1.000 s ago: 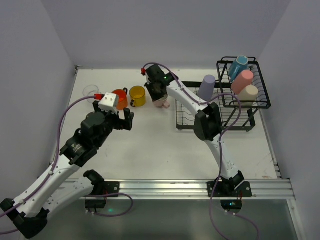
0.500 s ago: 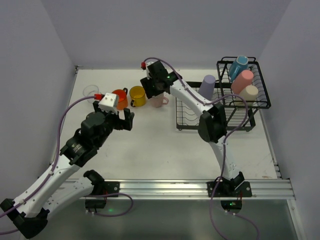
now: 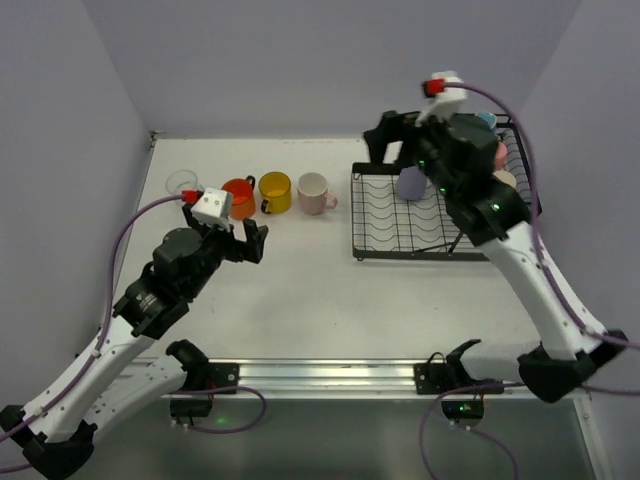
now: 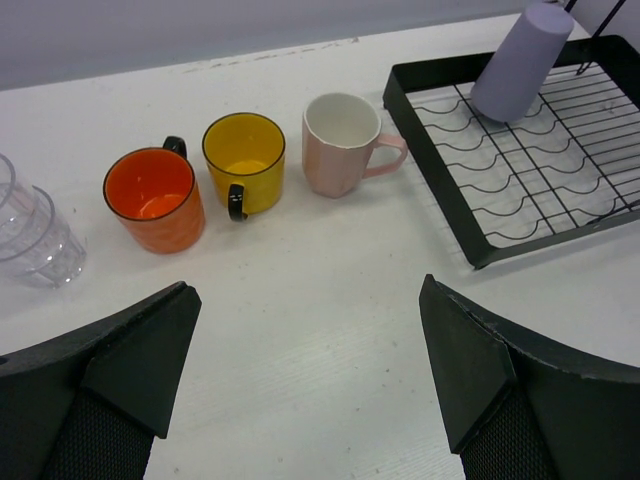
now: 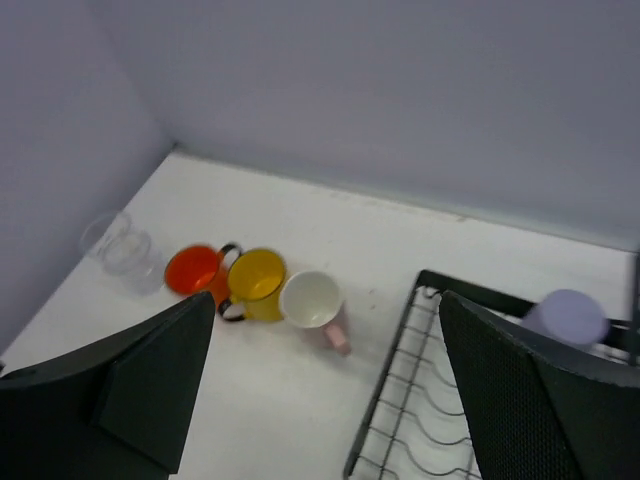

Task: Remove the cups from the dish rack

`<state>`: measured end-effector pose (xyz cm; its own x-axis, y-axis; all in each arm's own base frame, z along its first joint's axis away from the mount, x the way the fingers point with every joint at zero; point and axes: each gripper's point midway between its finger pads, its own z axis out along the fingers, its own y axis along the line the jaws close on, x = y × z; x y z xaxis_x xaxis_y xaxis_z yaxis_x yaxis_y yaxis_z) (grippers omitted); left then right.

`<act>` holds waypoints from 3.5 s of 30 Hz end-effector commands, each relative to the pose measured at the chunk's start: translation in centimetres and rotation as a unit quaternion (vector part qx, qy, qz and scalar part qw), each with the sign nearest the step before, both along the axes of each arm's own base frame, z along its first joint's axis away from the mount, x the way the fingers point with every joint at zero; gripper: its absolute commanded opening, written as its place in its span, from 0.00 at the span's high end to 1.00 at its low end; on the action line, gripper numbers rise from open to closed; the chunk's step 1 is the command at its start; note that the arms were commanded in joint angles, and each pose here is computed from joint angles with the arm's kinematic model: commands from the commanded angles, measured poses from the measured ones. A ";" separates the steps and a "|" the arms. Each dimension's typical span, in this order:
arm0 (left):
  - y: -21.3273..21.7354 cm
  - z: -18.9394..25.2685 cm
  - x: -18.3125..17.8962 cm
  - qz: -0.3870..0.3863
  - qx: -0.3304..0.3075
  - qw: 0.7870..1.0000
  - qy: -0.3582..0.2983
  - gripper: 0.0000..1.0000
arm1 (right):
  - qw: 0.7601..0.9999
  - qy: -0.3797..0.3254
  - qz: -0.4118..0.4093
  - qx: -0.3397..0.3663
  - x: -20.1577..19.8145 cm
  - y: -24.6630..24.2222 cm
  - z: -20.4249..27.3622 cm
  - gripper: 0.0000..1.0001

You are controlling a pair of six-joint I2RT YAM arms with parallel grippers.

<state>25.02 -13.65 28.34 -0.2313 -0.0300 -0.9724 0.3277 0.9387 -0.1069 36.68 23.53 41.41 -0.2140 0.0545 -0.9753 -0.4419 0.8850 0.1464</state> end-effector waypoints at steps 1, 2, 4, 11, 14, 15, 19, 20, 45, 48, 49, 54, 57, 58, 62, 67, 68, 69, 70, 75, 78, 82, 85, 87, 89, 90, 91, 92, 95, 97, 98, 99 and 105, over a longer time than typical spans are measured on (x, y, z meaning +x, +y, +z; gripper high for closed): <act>-0.5 1.7 -0.4 -0.025 -0.017 0.999 -0.030 0.00 | 0.984 -0.036 -0.167 0.050 -0.7 -10.9 1.8 0.04; -0.6 1.7 -0.5 -0.029 -0.019 0.999 -0.031 0.00 | 0.978 -0.036 -0.195 0.060 -1.2 -13.2 1.6 0.04; -1.1 2.1 -0.8 -0.044 -0.027 0.998 -0.035 0.00 | 0.961 -0.024 -0.265 0.071 -3.0 -17.9 -0.3 0.05; -1.8 2.7 -1.7 -0.076 -0.042 0.995 -0.044 0.00 | 0.919 0.063 -0.387 0.048 -4.5 -26.8 -8.3 0.01; -2.1 2.7 -2.0 -0.085 -0.044 0.995 -0.043 0.00 | 0.914 0.094 -0.393 0.039 -4.2 -27.6 -10.4 0.01; -2.1 2.8 -2.1 -0.087 -0.045 0.994 -0.045 0.00 | 0.913 0.099 -0.393 0.034 -4.0 -27.8 -10.8 0.01; -2.1 2.6 -2.2 -0.089 -0.047 0.994 -0.043 0.00 | 0.906 0.112 -0.407 0.027 -3.3 -29.1 -11.4 0.01; -2.1 2.6 -2.3 -0.090 -0.047 0.994 -0.044 0.00 | 0.907 0.111 -0.406 0.028 -3.1 -29.1 -11.1 0.02; -3.3 2.2 -1.8 -0.108 -0.047 0.993 -0.029 0.00 | 0.897 0.066 -0.436 0.024 -3.5 -30.5 -6.9 0.54; -3.8 2.4 -1.7 -0.115 -0.051 0.992 -0.026 0.00 | 0.902 0.035 -0.429 0.040 -4.3 -30.2 -4.6 0.58; -3.9 2.5 -1.7 -0.118 -0.053 0.991 -0.027 0.00 | 0.904 0.018 -0.423 0.050 -5.0 -29.9 -3.5 0.58; -5.2 3.4 -1.9 -0.146 -0.075 0.986 -0.024 0.00 | 0.919 -0.040 -0.380 0.097 -7.2 -28.0 0.3 0.59; -6.2 4.2 -2.3 -0.168 -0.092 0.981 -0.023 0.00 | 0.934 -0.062 -0.328 0.127 -8.6 -25.8 1.4 0.61; -6.4 4.4 -2.4 -0.174 -0.097 0.980 -0.023 0.00 | 0.939 -0.064 -0.310 0.134 -8.8 -25.1 1.6 0.61; -8.2 5.7 -2.8 -0.209 -0.143 0.967 -0.020 0.00 | 0.961 -0.060 -0.196 0.184 -9.9 -20.7 1.8 0.62; -12.1 7.0 -4.1 -0.305 -0.211 0.928 -0.007 0.00 | 0.967 -0.056 -0.051 0.244 -10.8 -15.5 2.6 0.64; -12.7 8.1 -4.3 -0.321 -0.238 0.917 -0.009 0.01 | 0.962 -0.030 -0.026 0.272 -10.6 -14.5 1.5 0.64; -13.6 7.9 -4.5 -0.344 -0.244 0.907 0.002 0.03 | 0.958 -0.036 0.028 0.282 -11.0 -12.6 2.2 0.64; -14.1 8.9 -4.7 -0.360 -0.260 0.896 -0.013 0.04 | 0.955 -0.015 0.043 0.294 -10.6 -11.7 0.8 0.64; -16.0 9.0 -4.9 -0.400 -0.314 0.861 0.020 0.10 | 0.924 0.013 0.173 0.341 -11.2 -4.9 0.5 0.63; -16.4 9.0 -4.6 -0.402 -0.334 0.852 0.028 0.13 | 0.899 0.022 0.222 0.376 -11.6 -2.9 0.4 0.63; -16.7 8.8 -4.4 -0.402 -0.346 0.847 0.037 0.18 | 0.882 0.047 0.250 0.397 -10.9 -1.6 -1.1 0.64; -16.8 8.5 -4.4 -0.401 -0.350 0.846 0.044 0.27 | 0.865 0.073 0.274 0.415 -10.6 -0.6 -1.8 0.64; -16.8 8.4 -4.2 -0.398 -0.349 0.847 0.046 0.29 | 0.856 0.072 0.291 0.420 -10.5 -0.1 -2.0 0.64; -16.8 8.4 -4.0 -0.394 -0.349 0.849 0.042 0.35 | 0.854 0.087 0.292 0.421 -10.0 0.6 -2.8 0.64; -16.7 8.5 -4.0 -0.393 -0.349 0.850 0.040 0.36 | 0.853 0.091 0.294 0.421 -10.0 0.8 -3.1 0.64; -16.7 8.5 -3.8 -0.391 -0.348 0.852 0.037 0.38 | 0.850 0.100 0.297 0.423 -9.9 1.1 -3.4 0.64; -16.7 8.6 -3.6 -0.388 -0.349 0.853 0.035 0.42 | 0.846 0.108 0.305 0.424 -10.0 1.9 -3.9 0.64; -16.6 8.8 -3.0 -0.374 -0.348 0.859 0.024 0.49 | 0.838 0.120 0.319 0.427 -10.3 3.0 -4.6 0.64; -16.5 8.5 -2.4 -0.360 -0.344 0.867 0.022 0.55 | 0.832 0.132 0.321 0.432 -10.4 3.6 -5.3 0.64; -16.2 8.6 -1.8 -0.342 -0.345 0.874 0.016 0.63 | 0.832 0.133 0.321 0.433 -10.5 3.8 -5.5 0.64; -16.0 8.6 -1.5 -0.332 -0.343 0.878 0.013 0.66 | 0.829 0.138 0.324 0.434 -10.7 4.3 -5.7 0.64; -12.1 7.7 2.6 -0.172 -0.285 0.943 -0.006 0.96 | 0.824 0.181 0.330 0.424 -11.1 6.2 -8.9 0.33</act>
<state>23.51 -29.31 34.65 -0.4941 -0.4207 -0.7608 0.7048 0.3187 -0.6339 27.59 28.36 33.54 -0.7203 0.5074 -0.4730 -0.5449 0.0083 0.8385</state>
